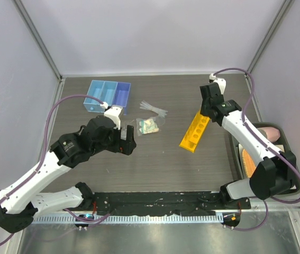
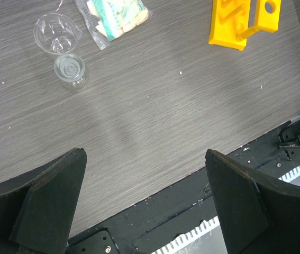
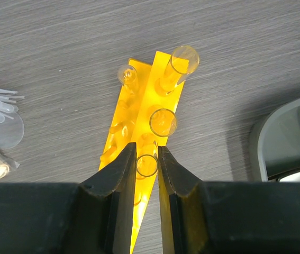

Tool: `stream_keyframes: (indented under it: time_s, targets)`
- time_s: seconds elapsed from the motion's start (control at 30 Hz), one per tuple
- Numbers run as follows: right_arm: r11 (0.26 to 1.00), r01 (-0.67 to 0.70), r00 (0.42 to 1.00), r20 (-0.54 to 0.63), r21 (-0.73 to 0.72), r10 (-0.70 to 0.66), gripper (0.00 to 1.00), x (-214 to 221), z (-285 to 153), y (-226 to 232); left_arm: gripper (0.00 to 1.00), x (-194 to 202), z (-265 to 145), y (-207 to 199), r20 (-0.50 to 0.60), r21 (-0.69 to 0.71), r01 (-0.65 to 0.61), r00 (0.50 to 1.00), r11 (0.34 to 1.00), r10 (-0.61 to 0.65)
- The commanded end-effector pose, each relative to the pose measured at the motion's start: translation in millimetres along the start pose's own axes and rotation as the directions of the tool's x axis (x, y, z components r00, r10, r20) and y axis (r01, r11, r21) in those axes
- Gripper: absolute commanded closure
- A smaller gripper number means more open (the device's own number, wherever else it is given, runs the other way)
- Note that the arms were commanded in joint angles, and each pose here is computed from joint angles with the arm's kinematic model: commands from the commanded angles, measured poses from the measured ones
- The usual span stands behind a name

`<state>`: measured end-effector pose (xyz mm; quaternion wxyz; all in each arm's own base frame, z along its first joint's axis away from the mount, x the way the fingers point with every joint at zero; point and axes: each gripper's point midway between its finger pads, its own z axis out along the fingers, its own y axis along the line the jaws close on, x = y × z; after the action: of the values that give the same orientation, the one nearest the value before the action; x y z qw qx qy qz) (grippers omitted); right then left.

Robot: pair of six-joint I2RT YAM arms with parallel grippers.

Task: Organize the chemistry lab equipment

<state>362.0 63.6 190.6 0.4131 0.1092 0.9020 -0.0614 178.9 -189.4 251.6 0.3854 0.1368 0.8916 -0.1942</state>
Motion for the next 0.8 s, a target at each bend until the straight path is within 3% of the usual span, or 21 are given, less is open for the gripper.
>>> stream_keyframes:
  time_s: [0.0, 0.77]
  targets:
    - [0.999, -0.039, 0.998, 0.040, 0.004, 0.039, 0.92, -5.5, 6.3, 1.3, 0.00, -11.9, 2.7, -5.6, 0.038, 0.019, -0.001, 0.999, 1.000, 0.000]
    - [0.998, -0.060, 0.997, 0.039, 0.004, 0.060, 0.92, 14.0, 21.6, 1.9, 0.00, -16.0, 4.2, -9.2, 0.034, 0.025, -0.012, 0.999, 1.000, 0.011]
